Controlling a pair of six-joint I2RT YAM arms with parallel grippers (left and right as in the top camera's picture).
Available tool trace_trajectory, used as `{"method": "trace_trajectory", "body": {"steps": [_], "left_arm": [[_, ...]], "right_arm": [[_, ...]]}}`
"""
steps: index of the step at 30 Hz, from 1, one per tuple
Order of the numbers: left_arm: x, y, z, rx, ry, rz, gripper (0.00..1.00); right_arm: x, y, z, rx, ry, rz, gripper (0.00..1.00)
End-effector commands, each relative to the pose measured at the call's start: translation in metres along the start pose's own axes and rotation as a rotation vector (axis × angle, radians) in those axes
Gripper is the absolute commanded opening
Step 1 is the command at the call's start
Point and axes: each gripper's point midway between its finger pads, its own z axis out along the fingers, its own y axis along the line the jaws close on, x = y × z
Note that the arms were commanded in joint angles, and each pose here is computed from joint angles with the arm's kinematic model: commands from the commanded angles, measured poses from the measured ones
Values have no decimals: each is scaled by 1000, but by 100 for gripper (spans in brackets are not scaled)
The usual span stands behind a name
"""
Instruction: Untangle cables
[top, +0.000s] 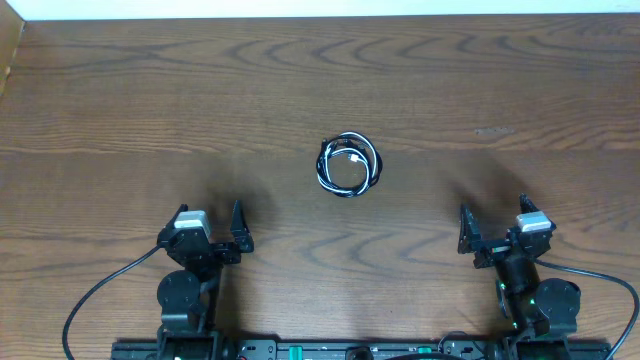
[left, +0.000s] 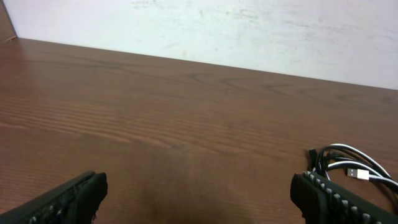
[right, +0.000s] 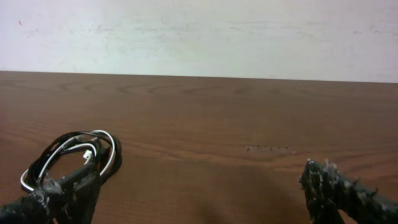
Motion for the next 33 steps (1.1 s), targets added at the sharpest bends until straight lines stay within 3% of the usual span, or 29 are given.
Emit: {"method": "trace_trajectory", "body": {"steps": [1, 33], "left_arm": [[15, 7, 1, -32, 51, 16, 100], [15, 7, 1, -32, 51, 16, 100]], "right_arm": [[2, 2, 0, -11, 6, 2, 99], [2, -1, 0, 7, 6, -6, 99]]}}
